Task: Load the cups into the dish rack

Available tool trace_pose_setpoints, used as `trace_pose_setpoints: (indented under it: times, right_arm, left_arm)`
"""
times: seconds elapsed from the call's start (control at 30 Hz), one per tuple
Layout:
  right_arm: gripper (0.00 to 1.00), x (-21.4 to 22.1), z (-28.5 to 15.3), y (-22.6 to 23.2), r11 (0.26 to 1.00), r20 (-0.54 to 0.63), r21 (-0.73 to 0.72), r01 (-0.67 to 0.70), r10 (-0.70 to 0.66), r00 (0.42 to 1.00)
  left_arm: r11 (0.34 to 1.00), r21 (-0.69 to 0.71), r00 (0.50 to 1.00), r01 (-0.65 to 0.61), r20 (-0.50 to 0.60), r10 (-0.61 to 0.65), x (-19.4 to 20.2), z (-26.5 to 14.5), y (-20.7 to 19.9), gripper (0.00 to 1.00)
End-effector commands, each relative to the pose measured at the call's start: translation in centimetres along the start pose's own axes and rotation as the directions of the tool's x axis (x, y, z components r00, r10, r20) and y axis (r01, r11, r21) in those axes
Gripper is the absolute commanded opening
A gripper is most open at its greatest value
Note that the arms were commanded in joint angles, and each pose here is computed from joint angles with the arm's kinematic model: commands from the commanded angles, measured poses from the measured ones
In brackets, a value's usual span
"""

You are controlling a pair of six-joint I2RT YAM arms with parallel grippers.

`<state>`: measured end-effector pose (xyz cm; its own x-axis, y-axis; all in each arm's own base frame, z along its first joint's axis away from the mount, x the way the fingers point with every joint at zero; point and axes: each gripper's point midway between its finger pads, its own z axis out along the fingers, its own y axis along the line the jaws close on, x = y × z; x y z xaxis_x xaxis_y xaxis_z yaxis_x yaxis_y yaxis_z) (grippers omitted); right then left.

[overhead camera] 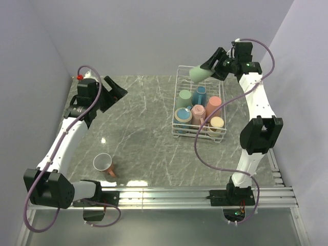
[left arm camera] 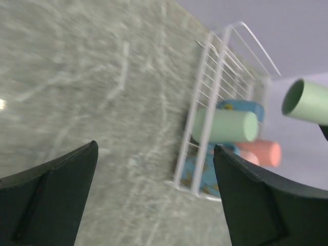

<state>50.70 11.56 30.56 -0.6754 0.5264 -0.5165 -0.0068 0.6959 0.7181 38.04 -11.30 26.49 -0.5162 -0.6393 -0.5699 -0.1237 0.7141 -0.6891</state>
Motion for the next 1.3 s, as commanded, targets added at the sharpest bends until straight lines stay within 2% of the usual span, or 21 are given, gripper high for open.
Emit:
trace_pose_setpoints:
  times: [0.0, 0.1, 0.17, 0.23, 0.27, 0.37, 0.53, 0.8, 1.27]
  right_arm:
    - [0.00, -2.8, -1.4, -2.2, 0.975, 0.099, 0.181, 0.128, -0.147, 0.984]
    - [0.00, -3.9, -1.3, -3.8, 0.953, 0.120, 0.268, 0.142, -0.179, 0.976]
    - [0.00, -4.4, -1.0, -4.8, 0.938, 0.128, 0.315, 0.142, -0.190, 0.973]
    - [0.00, -5.2, -0.9, -5.6, 0.922, 0.150, 0.361, 0.140, -0.206, 0.967]
    - [0.00, -5.4, -0.9, -6.1, 0.914, 0.150, 0.382, 0.139, -0.210, 0.966]
    - [0.00, -6.4, -0.4, -7.3, 0.886, 0.161, 0.443, 0.134, -0.225, 0.961]
    - [0.00, -6.5, 0.5, -10.1, 0.843, 0.167, 0.527, 0.111, -0.231, 0.959]
    - [0.00, -4.8, 3.2, -12.9, 0.798, 0.120, 0.588, 0.131, -0.246, 0.962]
    - [0.00, 0.3, 7.4, -18.1, 0.712, -0.017, 0.685, 0.156, -0.199, 0.980]
  left_arm:
    - [0.990, -0.119, 0.990, -0.074, 0.111, 0.087, -2.5, -1.2, 1.9, 0.99]
    - [0.991, -0.092, 0.994, -0.101, 0.039, 0.105, -1.0, -0.2, 2.0, 0.99]
    - [0.992, -0.036, 0.991, -0.119, -0.065, 0.116, 1.2, 0.6, 1.9, 0.99]
    - [0.989, -0.102, 0.992, -0.105, -0.086, 0.096, 1.1, 1.1, 2.8, 0.99]
    - [0.974, -0.192, 0.989, -0.117, -0.115, 0.096, 1.5, 1.3, 4.7, 0.99]
    - [0.951, -0.262, 0.983, -0.166, -0.126, 0.137, 0.8, 1.1, 5.7, 0.99]
    - [0.937, -0.271, 0.973, -0.220, -0.124, 0.193, 0.0, 0.4, 5.6, 0.96]
    - [0.954, -0.241, 0.975, -0.180, -0.169, 0.141, 2.4, 0.8, 6.4, 0.90]
    - [0.955, -0.235, 0.969, -0.181, -0.211, 0.131, 4.1, 0.1, 7.2, 0.93]
